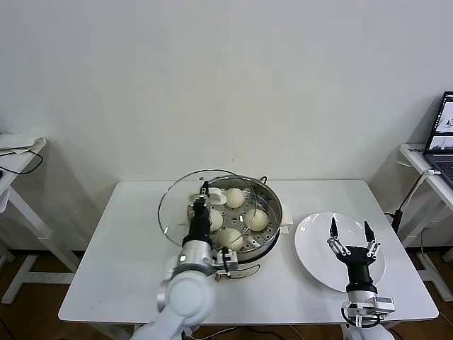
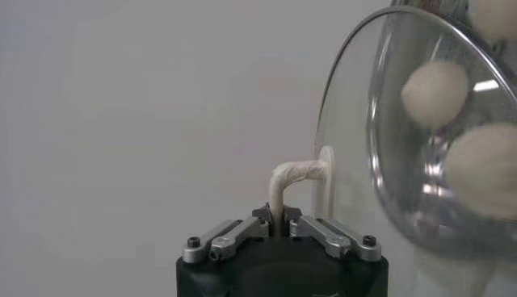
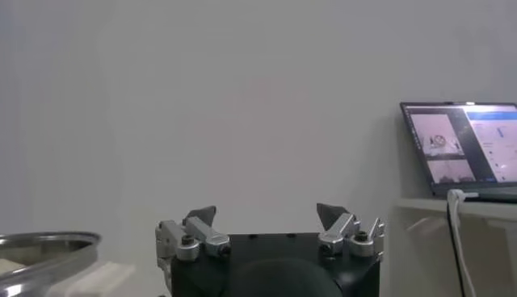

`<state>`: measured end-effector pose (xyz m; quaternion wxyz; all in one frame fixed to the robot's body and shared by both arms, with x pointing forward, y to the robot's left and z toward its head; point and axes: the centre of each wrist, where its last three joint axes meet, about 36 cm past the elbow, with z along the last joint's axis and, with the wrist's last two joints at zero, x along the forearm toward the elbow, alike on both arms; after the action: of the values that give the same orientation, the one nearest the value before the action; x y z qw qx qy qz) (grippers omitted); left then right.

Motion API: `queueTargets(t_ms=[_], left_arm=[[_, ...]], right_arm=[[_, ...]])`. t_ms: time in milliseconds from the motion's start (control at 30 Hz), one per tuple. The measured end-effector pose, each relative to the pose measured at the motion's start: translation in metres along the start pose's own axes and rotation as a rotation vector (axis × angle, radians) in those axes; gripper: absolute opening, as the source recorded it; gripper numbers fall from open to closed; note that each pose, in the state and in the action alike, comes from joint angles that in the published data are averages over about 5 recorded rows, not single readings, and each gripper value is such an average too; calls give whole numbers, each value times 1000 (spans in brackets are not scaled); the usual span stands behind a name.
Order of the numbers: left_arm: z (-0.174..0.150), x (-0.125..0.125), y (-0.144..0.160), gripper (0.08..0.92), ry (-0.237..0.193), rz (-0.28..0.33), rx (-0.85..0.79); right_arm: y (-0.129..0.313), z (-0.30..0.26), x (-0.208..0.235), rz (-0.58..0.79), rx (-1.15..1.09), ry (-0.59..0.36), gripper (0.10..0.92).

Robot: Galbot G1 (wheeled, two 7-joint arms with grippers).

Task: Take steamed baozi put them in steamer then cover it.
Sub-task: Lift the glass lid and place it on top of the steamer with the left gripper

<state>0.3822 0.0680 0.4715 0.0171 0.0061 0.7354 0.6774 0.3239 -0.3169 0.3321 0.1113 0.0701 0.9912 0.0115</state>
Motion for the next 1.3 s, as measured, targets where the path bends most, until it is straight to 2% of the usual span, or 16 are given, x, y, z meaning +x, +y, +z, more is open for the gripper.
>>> queueTargets(t_ms=[433,833,1300], left_arm=[[-39,-19,-18,187,6,16,-33],[-68,-22,-28,187,-2,19,-38],[-85,-23,-38,187,-4,12,-52]], right_arm=[[2,7,0,-2,9,13,823],[0,10,2,-3,18,24,823],[1,15,1,-10,25,32,823]])
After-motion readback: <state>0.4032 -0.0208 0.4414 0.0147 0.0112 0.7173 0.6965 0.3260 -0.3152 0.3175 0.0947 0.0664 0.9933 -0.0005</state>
